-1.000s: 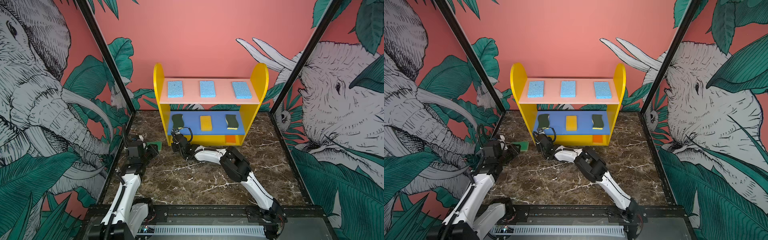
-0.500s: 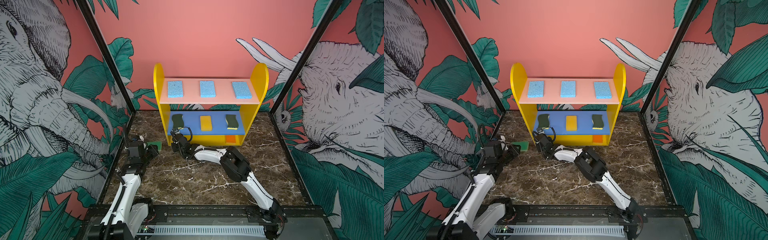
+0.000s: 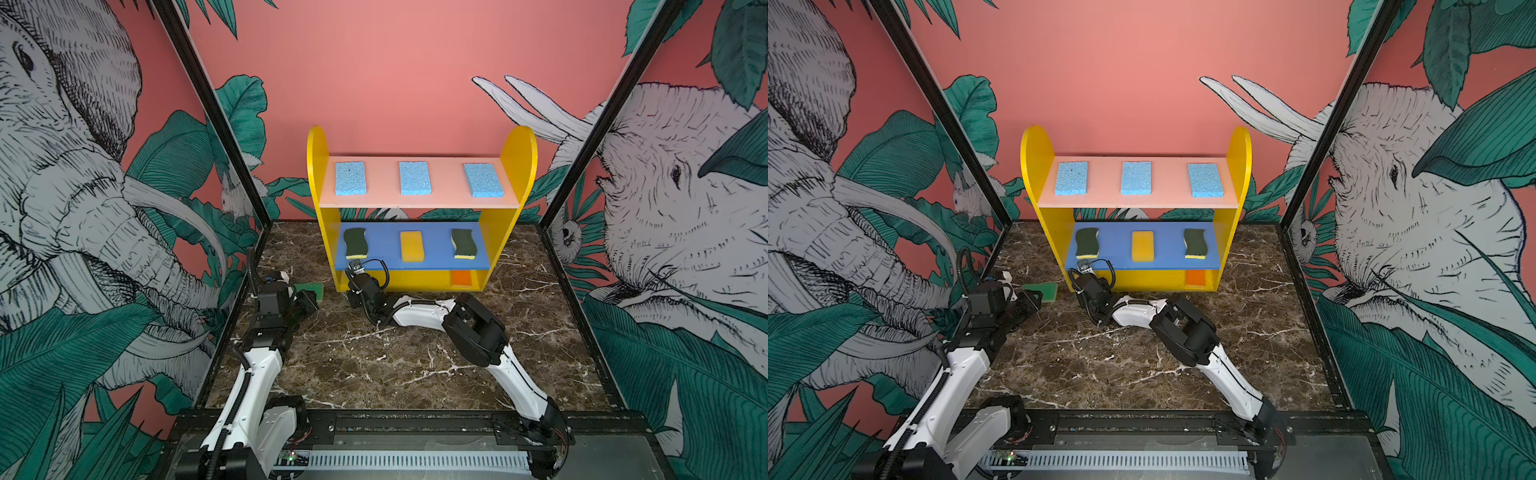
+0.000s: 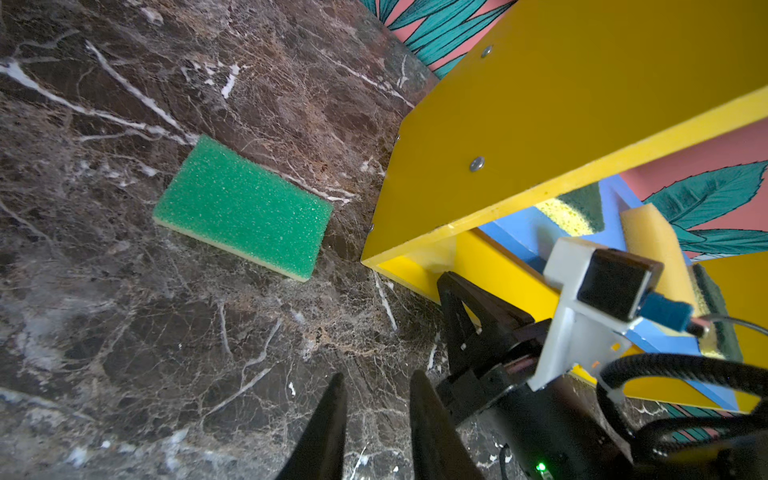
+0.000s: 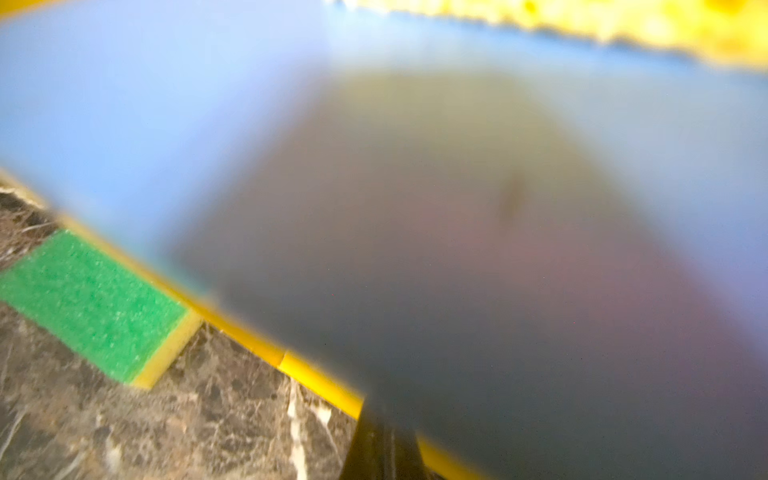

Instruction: Place and organize the cleaning sponges onto the shelf

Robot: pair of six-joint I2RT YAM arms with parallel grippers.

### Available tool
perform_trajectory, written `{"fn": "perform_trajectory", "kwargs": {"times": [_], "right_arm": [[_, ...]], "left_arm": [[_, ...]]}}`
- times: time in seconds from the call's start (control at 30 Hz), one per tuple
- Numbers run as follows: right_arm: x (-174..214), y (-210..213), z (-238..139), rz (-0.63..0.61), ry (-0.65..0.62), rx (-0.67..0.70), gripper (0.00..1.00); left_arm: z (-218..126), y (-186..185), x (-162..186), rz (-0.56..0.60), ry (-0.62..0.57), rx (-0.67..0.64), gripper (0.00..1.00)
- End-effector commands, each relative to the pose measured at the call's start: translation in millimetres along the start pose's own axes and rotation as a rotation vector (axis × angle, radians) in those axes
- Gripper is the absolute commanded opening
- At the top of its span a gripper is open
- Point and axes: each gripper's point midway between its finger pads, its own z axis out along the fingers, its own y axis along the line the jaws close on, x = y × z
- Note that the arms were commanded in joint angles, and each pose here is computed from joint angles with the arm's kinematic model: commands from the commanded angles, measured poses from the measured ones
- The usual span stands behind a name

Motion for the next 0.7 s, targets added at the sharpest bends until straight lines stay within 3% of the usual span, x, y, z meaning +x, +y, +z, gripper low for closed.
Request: {"fn": "perform_trajectory", "kwargs": {"times": [0.0,0.27,0.4,0.47,0.53,0.67], "right_arm": [[40.4,-7.9,-5.8,-0.051,0.092,-0.008,0.00],[0.1,0.8,-62.8,-0.038,-0.059,-0.124,0.00],[5.6,-10.7,-86.7,-0.095,-0.024,-0.102,0.11],[7.1,-20.3,-99.4,-0.095,-0.013,-0.080,0.27],[9.5,-27.9,-111.0,-0.092,0.000,-0.073,0.34],[11.0,-49.5,-134.2,-0.082,0.018,-0.036,0.51]], "left_arm": [[1.9,1.9,8.8,0.023,0.016,0.010,0.29],[-2.3,10.0,19.5,0.072,0.059,-0.030,0.32],[-12.2,15.6,13.0,0.079,0.036,-0.086,0.36],[-15.6,18.7,11.2,0.070,0.045,-0.122,0.37],[-14.5,19.0,12.5,0.051,0.069,-0.132,0.37],[-5.9,4.2,19.5,-0.011,0.100,-0.032,0.38]]}}
